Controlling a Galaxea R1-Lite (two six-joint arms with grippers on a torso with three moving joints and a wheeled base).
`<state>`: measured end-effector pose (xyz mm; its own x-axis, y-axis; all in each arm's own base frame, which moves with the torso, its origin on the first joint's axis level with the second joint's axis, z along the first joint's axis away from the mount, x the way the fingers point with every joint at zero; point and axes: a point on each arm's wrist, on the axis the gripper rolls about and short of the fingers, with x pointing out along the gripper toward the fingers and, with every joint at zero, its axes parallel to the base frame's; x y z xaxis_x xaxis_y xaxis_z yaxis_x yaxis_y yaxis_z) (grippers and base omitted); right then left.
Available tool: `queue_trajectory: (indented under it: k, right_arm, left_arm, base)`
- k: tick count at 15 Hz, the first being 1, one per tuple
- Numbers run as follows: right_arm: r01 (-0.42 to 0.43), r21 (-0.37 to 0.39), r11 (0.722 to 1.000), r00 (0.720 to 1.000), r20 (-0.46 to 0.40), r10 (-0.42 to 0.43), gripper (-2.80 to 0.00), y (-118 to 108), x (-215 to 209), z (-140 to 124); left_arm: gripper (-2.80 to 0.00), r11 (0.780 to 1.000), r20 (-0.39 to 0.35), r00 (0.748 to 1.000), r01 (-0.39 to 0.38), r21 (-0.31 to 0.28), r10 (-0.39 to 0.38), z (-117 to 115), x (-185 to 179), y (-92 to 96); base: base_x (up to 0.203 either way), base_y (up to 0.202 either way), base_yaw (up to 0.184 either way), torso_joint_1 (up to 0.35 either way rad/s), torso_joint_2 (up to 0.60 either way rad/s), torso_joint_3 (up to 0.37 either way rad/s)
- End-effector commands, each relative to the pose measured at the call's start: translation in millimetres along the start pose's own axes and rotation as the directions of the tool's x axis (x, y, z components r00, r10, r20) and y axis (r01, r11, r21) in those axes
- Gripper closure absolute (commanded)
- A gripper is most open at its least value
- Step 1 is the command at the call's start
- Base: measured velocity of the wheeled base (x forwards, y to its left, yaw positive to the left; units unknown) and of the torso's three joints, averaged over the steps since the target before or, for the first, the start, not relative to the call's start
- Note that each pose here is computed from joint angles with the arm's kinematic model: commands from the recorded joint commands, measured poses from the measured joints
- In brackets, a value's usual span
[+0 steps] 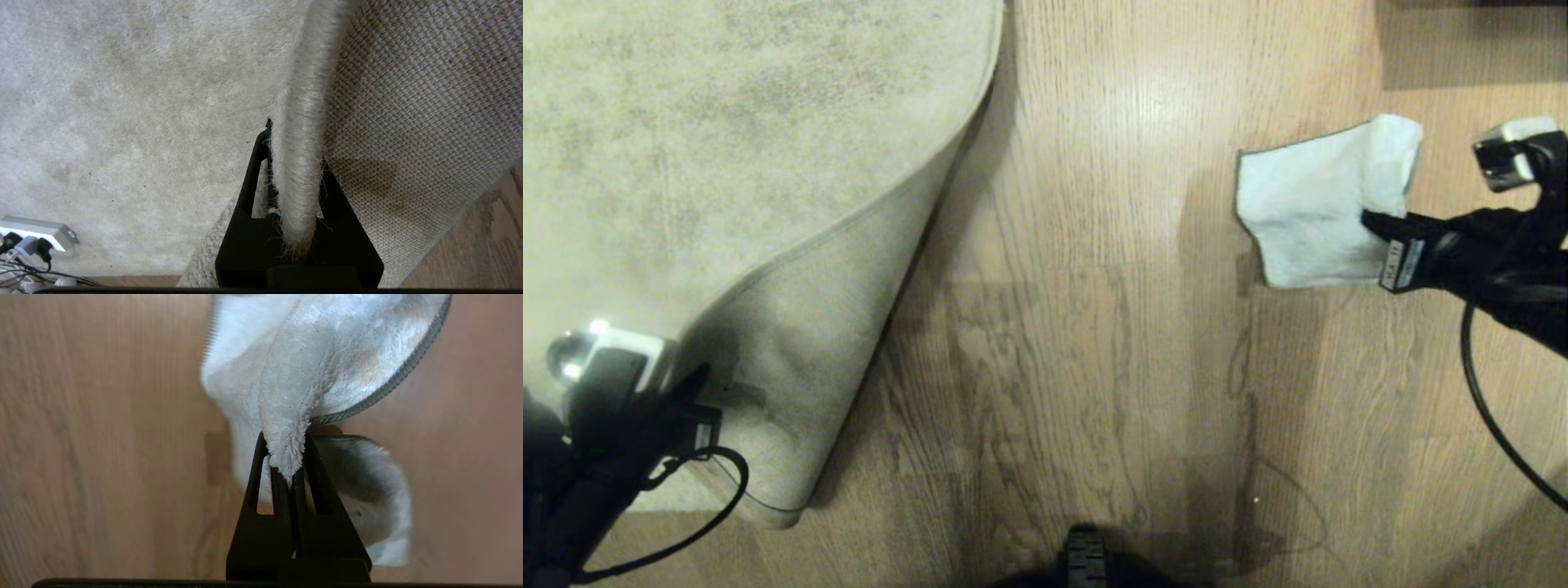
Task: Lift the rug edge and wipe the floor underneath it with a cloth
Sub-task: Wipe the floor under the carpet with a rag
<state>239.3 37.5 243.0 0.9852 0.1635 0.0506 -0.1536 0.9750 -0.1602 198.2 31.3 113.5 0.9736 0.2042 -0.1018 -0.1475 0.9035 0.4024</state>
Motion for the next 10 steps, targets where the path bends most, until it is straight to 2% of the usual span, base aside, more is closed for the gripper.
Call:
queue_trajectory:
  k: [1,7,10]
  right_arm:
    - [0.072,-0.002,0.997,0.996,0.056,-0.072,0.00,-19,-46,6]
    - [0.114,0.010,0.993,0.992,0.059,-0.115,0.00,-12,-119,-21]
    - [0.207,0.017,0.978,0.976,0.061,-0.207,0.00,-5,-157,-41]
  left_arm:
    - [0.00,1.000,0.013,1.000,0.008,0.004,-0.008,2,0,-2.1]
    - [0.00,1.000,0.021,1.000,0.012,0.005,-0.012,3,-1,-3.1]
    - [0.00,1.000,0.022,1.000,0.011,0.006,-0.011,4,-1,-2.8]
  base:
    - [0.000,0.000,0.000,0.000,0.00,0.000]
    - [0.000,0.000,0.000,0.000,0.00,0.000]
    - [0.000,0.000,0.000,0.000,0.00,0.000]
